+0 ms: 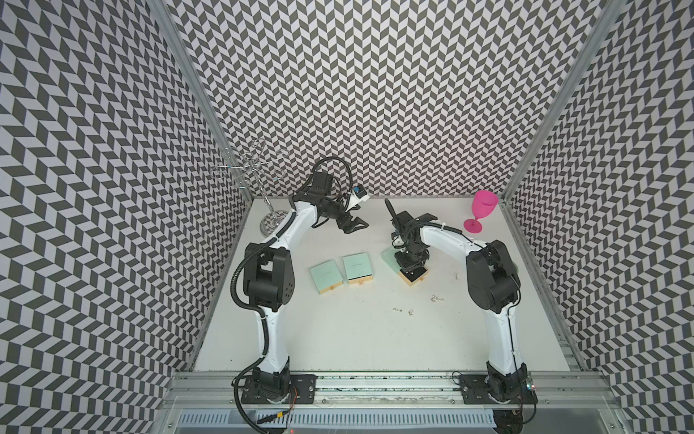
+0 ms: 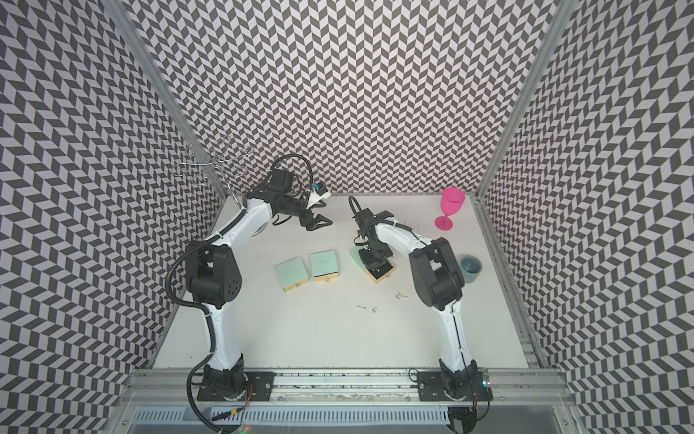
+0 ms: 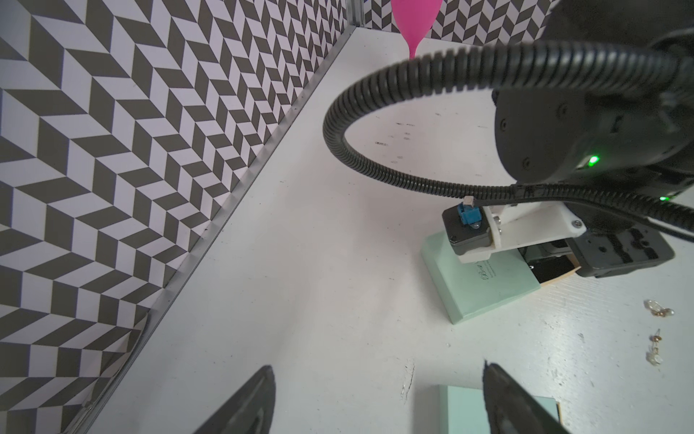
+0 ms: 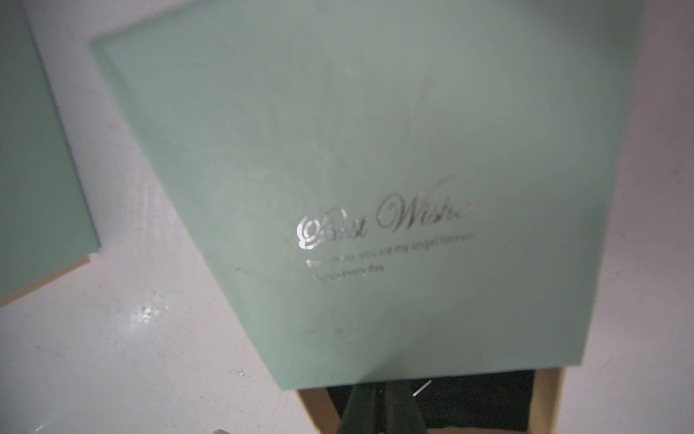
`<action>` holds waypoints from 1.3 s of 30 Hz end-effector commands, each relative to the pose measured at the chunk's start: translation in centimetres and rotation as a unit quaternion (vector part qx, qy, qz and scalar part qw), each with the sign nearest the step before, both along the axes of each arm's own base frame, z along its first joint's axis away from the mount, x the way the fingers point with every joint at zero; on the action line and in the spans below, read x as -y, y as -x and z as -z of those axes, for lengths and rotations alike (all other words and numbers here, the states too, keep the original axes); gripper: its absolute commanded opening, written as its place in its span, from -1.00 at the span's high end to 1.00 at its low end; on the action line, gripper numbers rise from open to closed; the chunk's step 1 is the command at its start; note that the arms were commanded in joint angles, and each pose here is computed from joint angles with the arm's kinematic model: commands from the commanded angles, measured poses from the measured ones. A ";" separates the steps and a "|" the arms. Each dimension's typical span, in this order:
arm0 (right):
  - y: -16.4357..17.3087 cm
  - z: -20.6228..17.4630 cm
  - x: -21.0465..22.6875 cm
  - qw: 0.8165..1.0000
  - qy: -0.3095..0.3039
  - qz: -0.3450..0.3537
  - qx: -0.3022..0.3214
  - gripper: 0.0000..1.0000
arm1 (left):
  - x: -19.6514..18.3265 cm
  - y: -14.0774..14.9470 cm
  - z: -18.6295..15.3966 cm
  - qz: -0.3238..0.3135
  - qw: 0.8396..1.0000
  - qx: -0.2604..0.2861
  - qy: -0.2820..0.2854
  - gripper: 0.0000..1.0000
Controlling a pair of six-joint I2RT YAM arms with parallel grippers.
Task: Place the earrings into the drawer-style jewelry box
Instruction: Insert the earring into the inner lining.
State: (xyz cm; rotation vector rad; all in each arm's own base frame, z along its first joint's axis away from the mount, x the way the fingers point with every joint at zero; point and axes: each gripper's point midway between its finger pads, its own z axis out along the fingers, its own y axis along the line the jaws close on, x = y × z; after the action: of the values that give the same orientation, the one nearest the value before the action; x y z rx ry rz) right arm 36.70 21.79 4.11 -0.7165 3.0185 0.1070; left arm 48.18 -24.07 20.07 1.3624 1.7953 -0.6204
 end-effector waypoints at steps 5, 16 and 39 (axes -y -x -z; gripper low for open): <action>0.0 1.4 0.0 1.000 0.014 -0.010 -0.001 0.84 | -0.2 0.1 0.7 0.007 1.000 -0.005 -0.002 -0.74; -0.4 1.9 -0.2 1.000 0.024 -0.010 0.015 0.86 | -0.3 0.1 0.8 0.006 1.000 -0.006 -0.003 -0.74; -1.6 -0.5 -0.7 0.998 0.023 -0.007 0.061 0.85 | -0.3 0.0 0.5 0.005 1.000 0.000 -0.004 -0.75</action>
State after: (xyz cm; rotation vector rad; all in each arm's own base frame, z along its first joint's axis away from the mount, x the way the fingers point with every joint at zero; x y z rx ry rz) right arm 37.10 21.81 2.96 -0.7388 2.9742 -0.0038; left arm 48.25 -24.01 19.93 1.3657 1.7966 -0.6125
